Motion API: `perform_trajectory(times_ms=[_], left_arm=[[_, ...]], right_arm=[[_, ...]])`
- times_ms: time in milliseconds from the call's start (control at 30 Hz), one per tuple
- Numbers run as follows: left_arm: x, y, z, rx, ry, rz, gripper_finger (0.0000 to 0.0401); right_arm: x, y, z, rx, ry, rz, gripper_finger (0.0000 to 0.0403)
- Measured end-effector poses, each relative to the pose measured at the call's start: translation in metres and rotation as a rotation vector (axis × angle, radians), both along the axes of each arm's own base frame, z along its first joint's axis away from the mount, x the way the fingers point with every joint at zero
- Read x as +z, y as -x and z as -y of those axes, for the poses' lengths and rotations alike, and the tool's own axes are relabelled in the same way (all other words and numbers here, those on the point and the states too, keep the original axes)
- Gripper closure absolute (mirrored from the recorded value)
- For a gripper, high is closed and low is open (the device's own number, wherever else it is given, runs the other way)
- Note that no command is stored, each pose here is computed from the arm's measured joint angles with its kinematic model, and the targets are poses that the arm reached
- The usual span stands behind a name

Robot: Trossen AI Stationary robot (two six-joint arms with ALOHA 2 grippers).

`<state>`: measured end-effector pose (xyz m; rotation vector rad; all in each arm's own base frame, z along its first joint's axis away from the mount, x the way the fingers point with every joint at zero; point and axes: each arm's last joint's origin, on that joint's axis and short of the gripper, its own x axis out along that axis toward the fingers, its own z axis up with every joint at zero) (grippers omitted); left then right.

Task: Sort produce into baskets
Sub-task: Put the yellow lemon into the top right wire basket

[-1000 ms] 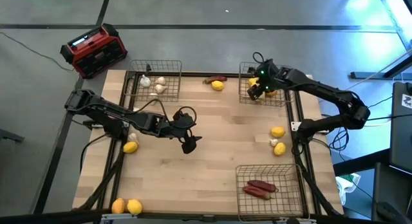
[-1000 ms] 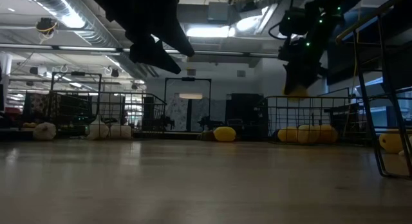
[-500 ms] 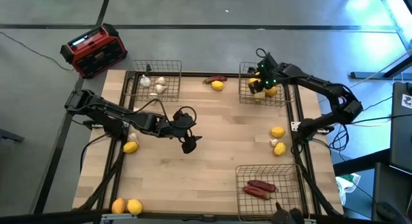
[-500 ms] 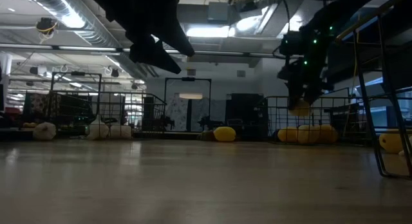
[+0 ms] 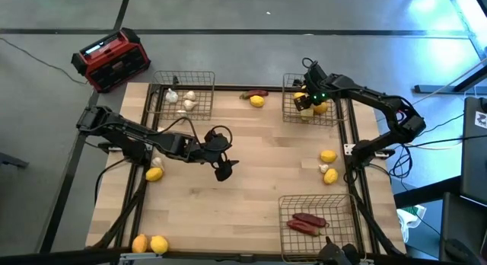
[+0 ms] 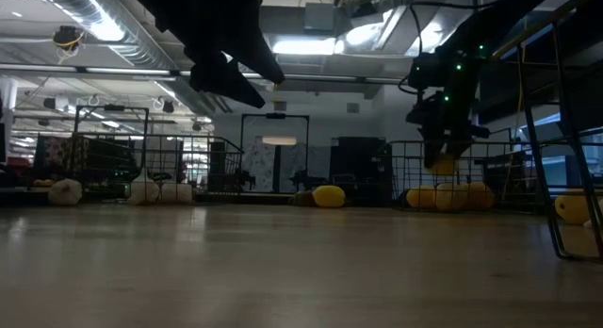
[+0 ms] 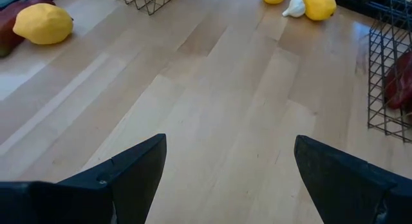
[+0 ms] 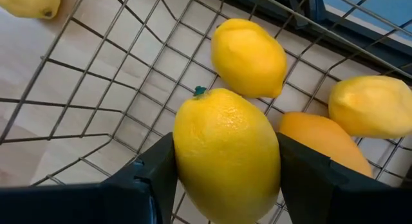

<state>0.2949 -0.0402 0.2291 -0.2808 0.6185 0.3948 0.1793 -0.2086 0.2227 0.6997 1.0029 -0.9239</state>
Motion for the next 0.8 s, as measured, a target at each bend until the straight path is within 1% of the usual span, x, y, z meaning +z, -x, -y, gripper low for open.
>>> perform_trajectory(times_ms=[267, 333, 567, 700, 800], left_arm=[[0.000, 0.000, 0.000, 0.001, 0.001, 0.001, 0.0064], [0.000, 0.000, 0.000, 0.001, 0.001, 0.001, 0.0064], [0.000, 0.000, 0.000, 0.001, 0.001, 0.001, 0.0064], [0.000, 0.000, 0.000, 0.001, 0.002, 0.001, 0.0064], [0.000, 0.000, 0.000, 0.002, 0.003, 0.001, 0.0064]], right_arm=[[0.000, 0.000, 0.000, 0.000, 0.000, 0.000, 0.0189], [0.000, 0.000, 0.000, 0.000, 0.000, 0.000, 0.0175], [0.000, 0.001, 0.000, -0.009, 0.015, -0.021, 0.0108], [0.002, 0.001, -0.001, 0.015, 0.024, -0.026, 0.0094], [0.017, 0.003, -0.003, 0.038, 0.037, -0.014, 0.0096]])
